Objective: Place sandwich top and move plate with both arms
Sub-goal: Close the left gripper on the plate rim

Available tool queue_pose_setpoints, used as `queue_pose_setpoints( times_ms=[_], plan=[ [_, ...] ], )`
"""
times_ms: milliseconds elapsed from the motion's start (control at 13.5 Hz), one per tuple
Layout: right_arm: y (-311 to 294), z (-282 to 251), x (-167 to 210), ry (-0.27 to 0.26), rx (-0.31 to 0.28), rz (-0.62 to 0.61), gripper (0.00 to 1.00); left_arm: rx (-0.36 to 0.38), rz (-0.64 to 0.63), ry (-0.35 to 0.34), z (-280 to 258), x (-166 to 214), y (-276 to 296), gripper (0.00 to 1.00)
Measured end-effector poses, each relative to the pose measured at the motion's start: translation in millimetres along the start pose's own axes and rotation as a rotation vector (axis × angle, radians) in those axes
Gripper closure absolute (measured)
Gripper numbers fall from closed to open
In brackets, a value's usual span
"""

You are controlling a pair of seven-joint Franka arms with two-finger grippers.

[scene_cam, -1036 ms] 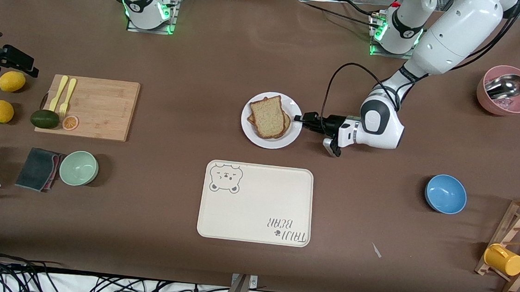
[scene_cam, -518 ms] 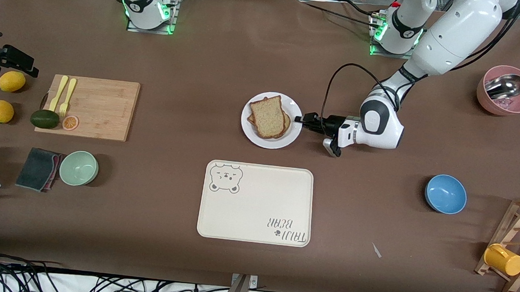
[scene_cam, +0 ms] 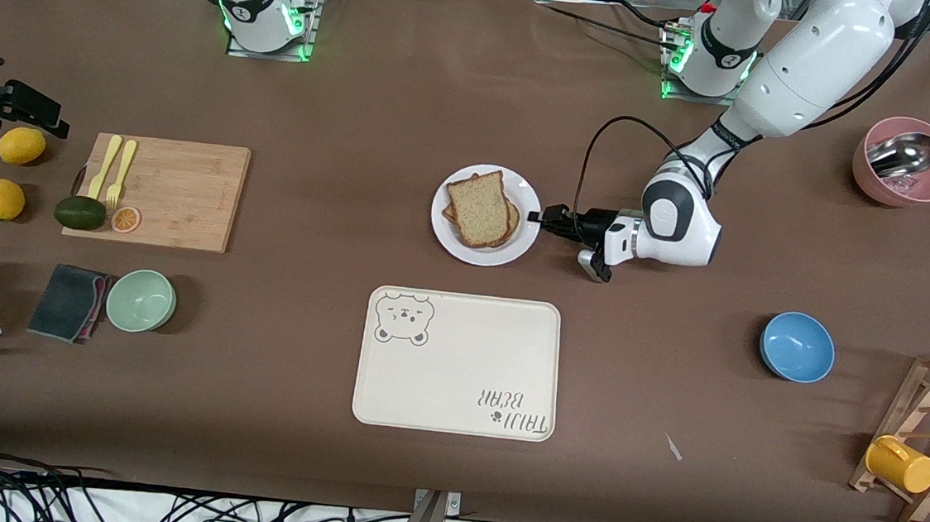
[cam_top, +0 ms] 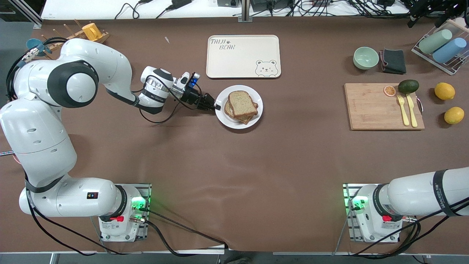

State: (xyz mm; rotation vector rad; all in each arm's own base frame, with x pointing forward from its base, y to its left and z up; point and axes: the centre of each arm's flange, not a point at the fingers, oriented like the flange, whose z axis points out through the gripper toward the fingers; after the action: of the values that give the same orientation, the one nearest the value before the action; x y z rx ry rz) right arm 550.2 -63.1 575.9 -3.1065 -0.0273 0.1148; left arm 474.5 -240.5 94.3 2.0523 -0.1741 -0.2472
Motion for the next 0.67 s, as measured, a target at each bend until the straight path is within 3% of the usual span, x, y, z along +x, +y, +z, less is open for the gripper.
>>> queue_pose_setpoints(
  times_ms=[444, 666],
  plan=[
    [0.0, 0.0, 0.0, 0.000, 0.000, 0.000, 0.00, -0.009, 0.025, 0.007, 1.5, 9.1, 11.3, 0.77],
    [0.0, 0.0, 0.0, 0.000, 0.000, 0.000, 0.00, -0.009, 0.024, 0.007, 1.7, 9.0, 11.0, 0.85]
  ],
)
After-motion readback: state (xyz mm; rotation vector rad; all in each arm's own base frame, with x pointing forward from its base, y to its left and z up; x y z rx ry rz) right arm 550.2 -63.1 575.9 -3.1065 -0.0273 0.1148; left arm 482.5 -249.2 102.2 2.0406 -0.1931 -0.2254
